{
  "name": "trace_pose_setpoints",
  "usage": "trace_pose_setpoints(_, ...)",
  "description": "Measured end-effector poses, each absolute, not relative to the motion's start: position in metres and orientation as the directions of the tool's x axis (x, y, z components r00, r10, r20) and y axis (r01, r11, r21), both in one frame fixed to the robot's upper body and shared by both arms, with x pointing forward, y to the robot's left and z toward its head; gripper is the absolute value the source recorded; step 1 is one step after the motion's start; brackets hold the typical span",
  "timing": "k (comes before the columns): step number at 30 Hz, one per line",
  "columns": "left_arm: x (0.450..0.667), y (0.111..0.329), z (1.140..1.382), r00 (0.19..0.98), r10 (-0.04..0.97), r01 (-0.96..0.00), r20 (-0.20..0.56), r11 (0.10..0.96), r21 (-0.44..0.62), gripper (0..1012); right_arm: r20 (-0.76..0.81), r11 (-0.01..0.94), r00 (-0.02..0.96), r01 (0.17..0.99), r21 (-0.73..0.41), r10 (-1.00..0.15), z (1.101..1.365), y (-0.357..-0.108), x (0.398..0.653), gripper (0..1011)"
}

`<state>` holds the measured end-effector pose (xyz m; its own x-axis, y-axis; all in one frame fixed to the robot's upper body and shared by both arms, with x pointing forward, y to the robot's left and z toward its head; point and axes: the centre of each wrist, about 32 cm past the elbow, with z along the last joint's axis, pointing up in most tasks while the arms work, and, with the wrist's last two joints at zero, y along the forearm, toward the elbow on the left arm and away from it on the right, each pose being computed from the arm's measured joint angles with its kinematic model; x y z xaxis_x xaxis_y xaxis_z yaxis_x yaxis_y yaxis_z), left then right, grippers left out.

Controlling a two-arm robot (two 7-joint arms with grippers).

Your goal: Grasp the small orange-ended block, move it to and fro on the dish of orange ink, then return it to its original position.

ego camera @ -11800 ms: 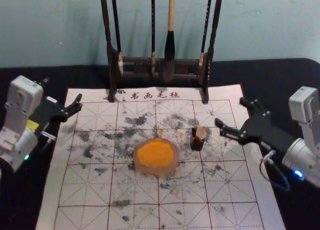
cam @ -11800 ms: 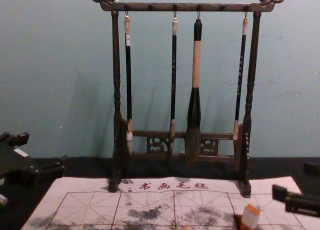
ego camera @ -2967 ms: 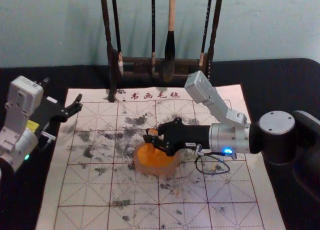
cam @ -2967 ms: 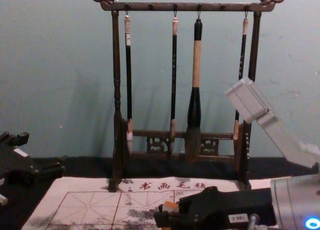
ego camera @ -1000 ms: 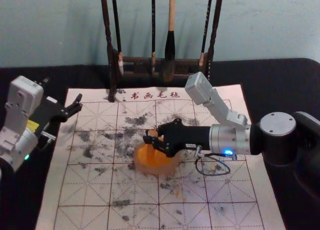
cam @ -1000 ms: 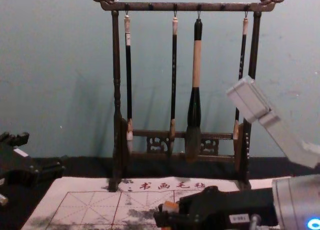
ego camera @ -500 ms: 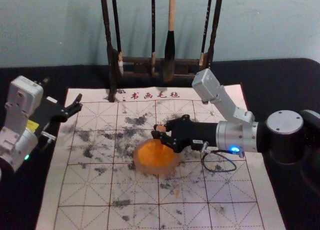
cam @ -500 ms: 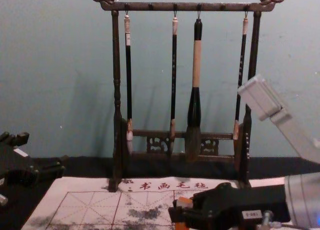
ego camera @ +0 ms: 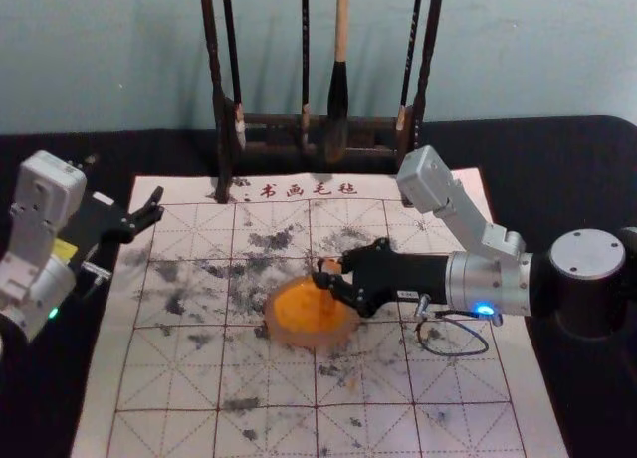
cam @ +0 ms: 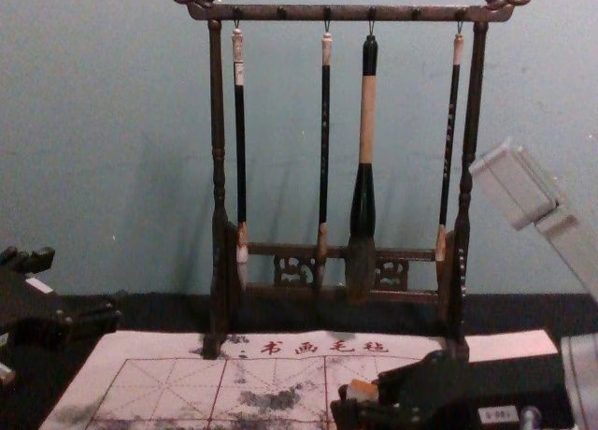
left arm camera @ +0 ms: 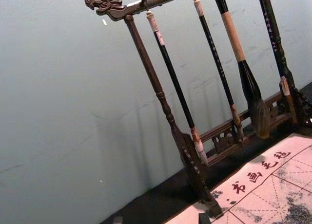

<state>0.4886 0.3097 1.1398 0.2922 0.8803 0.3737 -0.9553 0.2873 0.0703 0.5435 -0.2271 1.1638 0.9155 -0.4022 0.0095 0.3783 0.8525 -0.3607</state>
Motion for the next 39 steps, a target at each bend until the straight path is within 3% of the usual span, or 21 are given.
trace_pose_setpoints(21,0.489,0.310,1.140,0.292,0.880,-0.955,0.374,0.287,0.070,1001,-0.016,0.883,0.934,0.330,-0.335,-0.356,1.158,-0.205,0.548,112)
trace_pose_setpoints(39,0.489,0.310,1.140,0.292,0.880,-0.955,0.374,0.287,0.070,1001,-0.005,0.862,0.915,0.379,-0.337,-0.405,1.157,-0.209,0.561,111)
